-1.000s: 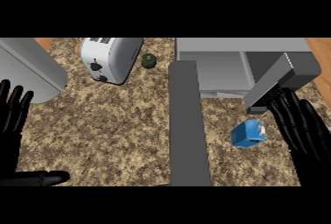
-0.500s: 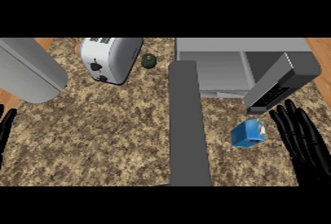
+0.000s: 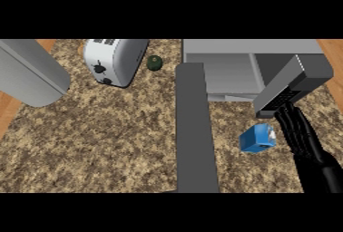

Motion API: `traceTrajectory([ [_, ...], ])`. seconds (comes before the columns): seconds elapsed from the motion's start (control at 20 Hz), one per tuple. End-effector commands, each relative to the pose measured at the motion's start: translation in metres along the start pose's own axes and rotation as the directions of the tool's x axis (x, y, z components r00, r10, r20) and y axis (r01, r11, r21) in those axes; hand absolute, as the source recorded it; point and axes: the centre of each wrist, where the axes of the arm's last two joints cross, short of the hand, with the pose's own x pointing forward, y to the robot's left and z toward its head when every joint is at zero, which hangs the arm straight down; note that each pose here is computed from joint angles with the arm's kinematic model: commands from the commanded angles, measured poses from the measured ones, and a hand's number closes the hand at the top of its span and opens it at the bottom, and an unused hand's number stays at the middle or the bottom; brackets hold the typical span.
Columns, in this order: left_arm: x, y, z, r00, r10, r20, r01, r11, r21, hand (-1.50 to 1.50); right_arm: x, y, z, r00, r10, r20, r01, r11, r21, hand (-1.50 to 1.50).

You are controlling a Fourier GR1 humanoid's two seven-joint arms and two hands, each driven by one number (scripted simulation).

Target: Pick up the milk, place it into the microwave and close the microwave

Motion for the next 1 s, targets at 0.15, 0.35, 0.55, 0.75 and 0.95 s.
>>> traceTrajectory([
  [0.15,0.003,-0.003,0.009,1.0,-0.003,-0.014,0.003,1.0,-0.004,-1.5,-0.049,-0.021,0.0,0.998,0.037,-0.051,-0.04,0.997,-0.061,-1.5],
  [0.35,0.005,0.016,0.025,1.0,0.014,-0.018,-0.014,1.0,-0.006,-1.5,-0.071,-0.047,-0.007,0.997,0.027,-0.077,-0.035,0.994,-0.101,-1.5],
  [0.55,0.006,0.016,0.024,1.0,0.004,-0.011,-0.004,1.0,-0.003,-1.5,-0.098,-0.046,0.011,0.991,0.068,-0.111,-0.081,0.99,-0.116,-1.5],
  [0.75,0.017,0.027,0.015,1.0,0.023,-0.021,-0.023,1.0,-0.016,-1.5,-0.126,-0.051,0.012,0.991,0.054,-0.124,-0.068,0.991,-0.114,-1.5],
  [0.95,0.004,0.019,0.036,1.0,0.006,0.004,-0.006,1.0,0.002,-1.5,-0.151,-0.032,0.023,0.99,0.035,-0.139,-0.05,0.994,-0.101,-1.5],
])
